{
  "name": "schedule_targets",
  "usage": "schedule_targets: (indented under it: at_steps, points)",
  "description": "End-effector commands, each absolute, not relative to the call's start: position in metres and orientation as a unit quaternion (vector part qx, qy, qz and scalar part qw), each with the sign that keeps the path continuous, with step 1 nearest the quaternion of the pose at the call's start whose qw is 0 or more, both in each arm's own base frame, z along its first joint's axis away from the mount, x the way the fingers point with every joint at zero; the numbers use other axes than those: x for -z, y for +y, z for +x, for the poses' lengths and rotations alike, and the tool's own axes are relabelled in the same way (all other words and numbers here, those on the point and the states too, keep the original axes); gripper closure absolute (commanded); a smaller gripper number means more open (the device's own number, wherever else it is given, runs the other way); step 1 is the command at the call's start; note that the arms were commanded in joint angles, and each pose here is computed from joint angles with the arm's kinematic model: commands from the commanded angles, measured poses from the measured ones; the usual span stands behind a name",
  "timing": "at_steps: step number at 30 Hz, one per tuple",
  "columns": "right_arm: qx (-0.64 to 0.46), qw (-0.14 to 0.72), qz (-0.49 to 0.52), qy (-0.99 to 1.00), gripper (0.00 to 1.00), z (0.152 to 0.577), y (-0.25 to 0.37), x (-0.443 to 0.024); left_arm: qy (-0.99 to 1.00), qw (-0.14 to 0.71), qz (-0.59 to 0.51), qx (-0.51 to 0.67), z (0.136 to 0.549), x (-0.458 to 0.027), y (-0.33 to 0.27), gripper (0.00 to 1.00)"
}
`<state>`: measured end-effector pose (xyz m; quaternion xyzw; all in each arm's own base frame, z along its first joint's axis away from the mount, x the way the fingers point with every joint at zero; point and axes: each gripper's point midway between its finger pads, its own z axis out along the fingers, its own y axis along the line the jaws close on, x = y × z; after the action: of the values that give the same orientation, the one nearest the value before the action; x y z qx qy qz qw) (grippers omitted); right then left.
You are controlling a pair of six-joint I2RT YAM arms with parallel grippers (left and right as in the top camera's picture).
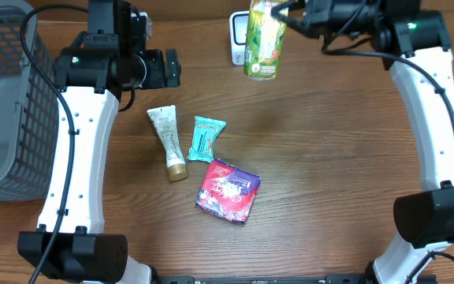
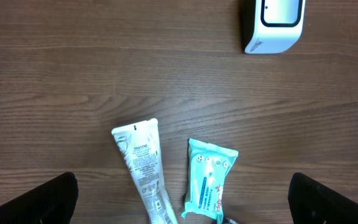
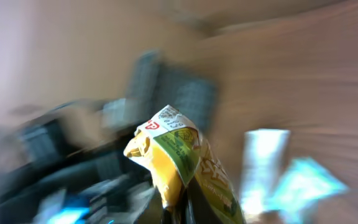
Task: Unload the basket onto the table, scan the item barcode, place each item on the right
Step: 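Lift the carton and carry it to the white scanner box, then hold the carton's barcode in front of the scanner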
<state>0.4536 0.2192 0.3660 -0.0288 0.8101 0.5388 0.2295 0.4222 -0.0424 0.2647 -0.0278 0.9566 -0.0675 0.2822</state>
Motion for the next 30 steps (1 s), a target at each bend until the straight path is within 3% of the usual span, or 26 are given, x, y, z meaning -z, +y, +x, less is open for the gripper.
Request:
schedule_targets:
  at_steps: [1, 6, 12, 18, 26, 30]
  points:
    - [-0.348, 0.383, -0.026, 0.855, 0.96, 0.485, 0.193, -0.360, 0.957, 0.282, -0.022, 0.068, 0.424, -0.264, -0.040, 0.00]
    - [-0.189, 0.460, -0.015, 0.867, 0.96, 0.502, 0.184, -0.353, 0.957, 0.282, -0.022, 0.068, 0.424, -0.264, -0.040, 0.01]
    - [-0.054, 0.550, -0.039, 0.833, 0.96, 0.515, 0.180, -0.380, 0.957, 0.282, -0.022, 0.068, 0.424, -0.264, -0.040, 0.00]
    - [0.063, 0.607, -0.139, 0.780, 0.96, 0.533, 0.206, -0.394, 0.957, 0.282, -0.022, 0.068, 0.424, -0.264, -0.040, 0.00]
    - [0.185, 0.566, -0.323, 0.736, 0.96, 0.572, 0.243, -0.327, 0.957, 0.282, -0.022, 0.068, 0.424, -0.264, -0.040, 0.00]
    - [0.192, 0.533, -0.406, 0.717, 0.96, 0.581, 0.263, -0.285, 0.957, 0.282, -0.022, 0.068, 0.424, -0.264, -0.040, 0.00]
